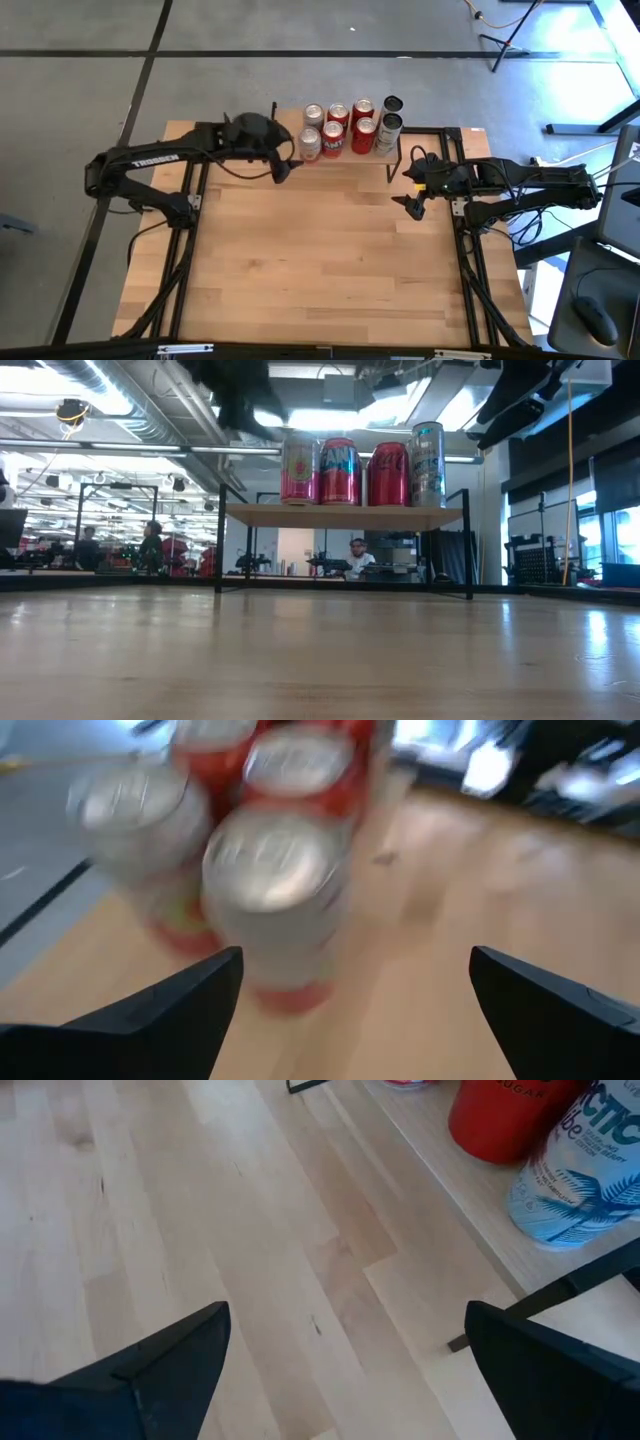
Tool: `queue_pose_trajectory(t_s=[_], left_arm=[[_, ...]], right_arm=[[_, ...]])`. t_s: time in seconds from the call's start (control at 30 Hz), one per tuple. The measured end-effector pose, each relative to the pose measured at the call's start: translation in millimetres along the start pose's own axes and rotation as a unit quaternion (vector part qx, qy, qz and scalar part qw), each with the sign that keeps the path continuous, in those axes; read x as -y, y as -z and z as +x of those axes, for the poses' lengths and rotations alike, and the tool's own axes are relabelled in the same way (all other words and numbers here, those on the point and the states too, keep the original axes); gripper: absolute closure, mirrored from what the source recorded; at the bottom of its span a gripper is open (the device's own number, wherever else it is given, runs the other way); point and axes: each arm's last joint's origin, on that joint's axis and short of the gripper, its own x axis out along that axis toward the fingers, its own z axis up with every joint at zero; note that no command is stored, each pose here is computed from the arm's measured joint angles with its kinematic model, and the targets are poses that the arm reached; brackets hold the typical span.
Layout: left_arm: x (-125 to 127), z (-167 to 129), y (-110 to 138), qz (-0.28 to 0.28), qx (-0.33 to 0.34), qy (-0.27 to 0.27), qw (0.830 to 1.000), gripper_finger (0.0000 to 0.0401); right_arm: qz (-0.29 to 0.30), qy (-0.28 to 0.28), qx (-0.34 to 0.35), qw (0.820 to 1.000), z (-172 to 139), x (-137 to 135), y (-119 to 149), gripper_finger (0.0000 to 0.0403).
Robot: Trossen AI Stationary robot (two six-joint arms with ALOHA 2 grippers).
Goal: Place canned beverage on shelf
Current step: Put the pink-white soda can on the shelf aligned with the other pink-white soda can, then return to Home Position
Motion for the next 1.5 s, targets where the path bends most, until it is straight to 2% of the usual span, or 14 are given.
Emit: queue_pose_trajectory(t_s=[0.1,0.17,0.4,0.53,0.63,0.73,0.87,1.0,1.17,1.27,1.37,1.5], left_arm=[[0,16,17,0.006,-0.033,-0.064,0.997,0.0023],[-1,24,18,0.003,-0.030,-0.093,0.995,0.0023],[-5,42,16,-0.010,-0.013,-0.110,0.994,0.0023],[-11,42,15,-0.021,-0.009,-0.141,0.990,0.0023],[-12,40,14,-0.026,-0.005,-0.142,0.990,0.0023],[-8,33,12,-0.026,0.005,-0.111,0.993,0.0023],[2,18,9,-0.026,0.012,-0.019,0.999,0.0023],[14,-6,1,-0.018,0.054,0.054,0.997,0.0023],[31,-17,-5,0.029,0.097,0.077,0.992,0.0023],[44,-17,1,0.044,0.091,0.097,0.990,0.0023],[58,-22,12,0.052,0.111,0.128,0.984,0.0023],[64,-38,26,0.008,0.157,0.141,0.977,0.0023]], right_arm=[[0.000,0.006,0.002,1.000,0,0,0,0.0013],[0.000,0.008,0.003,1.000,0,0,0,0.0013],[0.000,0.008,0.004,1.000,0,0,0,0.0013],[0.000,0.008,0.003,1.000,0,0,0,0.0013],[0.009,-0.005,0.002,1.000,0,-1,-1,0.0013],[0.018,-0.016,0.002,1.000,0,-1,-1,0.0013],[0.025,-0.018,-0.005,1.000,1,-1,0,0.0013],[0.015,-0.027,-0.007,0.999,2,-3,-1,0.0013],[-0.017,-0.060,0.035,0.997,1,-7,-10,0.0028],[-0.043,-0.065,0.047,0.996,1,-8,-12,0.0066],[-0.068,-0.075,0.049,0.994,-3,-6,-9,0.0125],[-0.075,-0.088,0.064,0.991,-11,1,5,0.0214]])
